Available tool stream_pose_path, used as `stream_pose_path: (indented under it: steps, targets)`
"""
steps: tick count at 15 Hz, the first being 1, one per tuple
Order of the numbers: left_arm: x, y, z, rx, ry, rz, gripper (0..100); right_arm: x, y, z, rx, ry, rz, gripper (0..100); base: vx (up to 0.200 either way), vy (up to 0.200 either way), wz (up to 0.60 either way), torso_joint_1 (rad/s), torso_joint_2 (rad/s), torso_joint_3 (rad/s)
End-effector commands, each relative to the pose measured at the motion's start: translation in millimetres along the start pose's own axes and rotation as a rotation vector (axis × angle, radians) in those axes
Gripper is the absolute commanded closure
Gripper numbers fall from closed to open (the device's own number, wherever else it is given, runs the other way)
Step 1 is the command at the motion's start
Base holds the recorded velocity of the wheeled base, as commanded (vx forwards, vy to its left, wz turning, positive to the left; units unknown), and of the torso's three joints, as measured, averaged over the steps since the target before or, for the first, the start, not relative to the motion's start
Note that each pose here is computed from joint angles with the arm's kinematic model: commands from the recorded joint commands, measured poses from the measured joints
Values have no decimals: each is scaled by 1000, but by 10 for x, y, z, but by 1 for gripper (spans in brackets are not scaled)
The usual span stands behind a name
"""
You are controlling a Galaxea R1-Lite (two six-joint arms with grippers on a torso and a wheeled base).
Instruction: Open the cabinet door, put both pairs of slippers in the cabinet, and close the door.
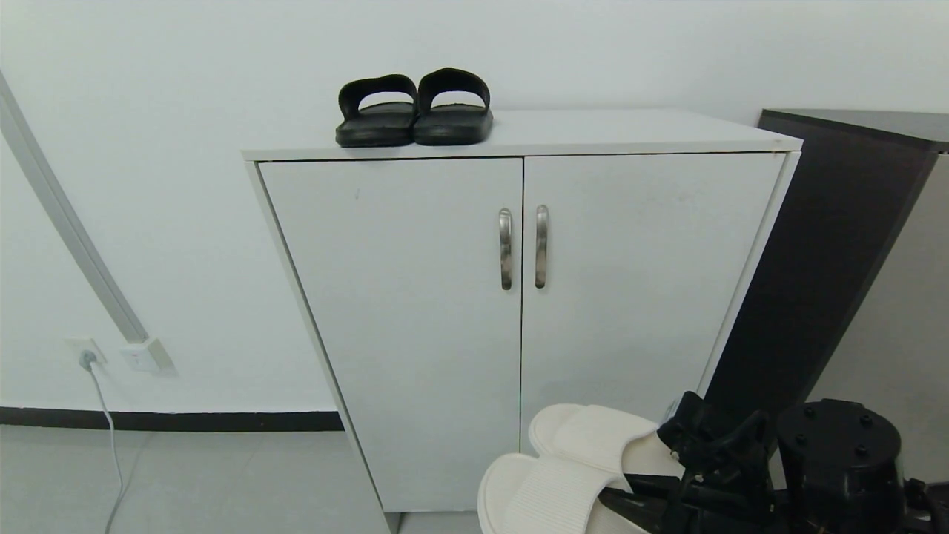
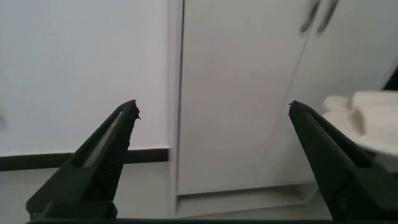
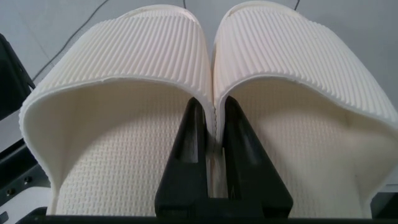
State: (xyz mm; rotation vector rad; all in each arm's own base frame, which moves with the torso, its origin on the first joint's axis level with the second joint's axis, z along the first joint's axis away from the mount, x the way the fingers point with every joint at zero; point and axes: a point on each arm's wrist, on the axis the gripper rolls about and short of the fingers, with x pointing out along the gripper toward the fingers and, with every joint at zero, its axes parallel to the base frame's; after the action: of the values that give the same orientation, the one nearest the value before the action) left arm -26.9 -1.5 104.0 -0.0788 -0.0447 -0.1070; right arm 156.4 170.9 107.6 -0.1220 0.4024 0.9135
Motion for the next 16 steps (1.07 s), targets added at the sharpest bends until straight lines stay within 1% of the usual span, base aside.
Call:
stream_pose_path:
  steps: [1, 2, 3, 4, 5, 6, 7, 8, 10, 12, 13, 15, 16]
  targets:
    - [124, -24, 315, -80, 75, -119, 0, 8, 0, -15, 1, 7, 2, 100, 0, 0, 0, 0, 0, 0]
    - [241, -41, 444, -78, 114, -196, 0, 5, 0, -23, 1, 10, 2, 100, 0, 0, 0, 0, 0, 0]
    - [346, -60, 554, -66, 130, -272, 0, 2, 4, -21, 1, 9, 4, 100, 0, 0, 0, 0, 0, 0]
    - [467, -81, 631, -48, 151, -338, 0, 3, 8, -21, 0, 9, 5, 100, 0, 0, 0, 0, 0, 0]
    - [578, -99, 670, -16, 171, -392, 0, 1, 19, -28, -3, 11, 11, 100, 0, 0, 0, 0, 0, 0]
    - [709, -115, 698, 22, 194, -425, 0, 0, 26, -26, -8, 6, 14, 100, 0, 0, 0, 0, 0, 0]
    - [868, -129, 733, 55, 213, -435, 0, 0, 29, -26, -9, 0, 14, 100, 0, 0, 0, 0, 0, 0]
    - [982, -140, 763, 69, 222, -444, 0, 1, 26, -18, -8, -4, 13, 100, 0, 0, 0, 0, 0, 0]
    - [1279, -228, 847, 73, 218, -518, 0, -9, 26, -47, -8, 6, 12, 100, 0, 0, 0, 0, 0, 0]
    - [1508, -341, 868, 77, 213, -586, 0, 0, 28, -55, -8, 11, 12, 100, 0, 0, 0, 0, 0, 0]
    - [1631, -434, 880, 77, 219, -635, 0, 2, 27, -57, -8, 13, 9, 100, 0, 0, 0, 0, 0, 0]
    - [1854, -612, 916, 80, 234, -705, 0, 3, 38, -58, -10, 13, 13, 100, 0, 0, 0, 0, 0, 0]
    - [1926, -678, 930, 81, 239, -727, 0, 3, 37, -58, -10, 13, 12, 100, 0, 0, 0, 0, 0, 0]
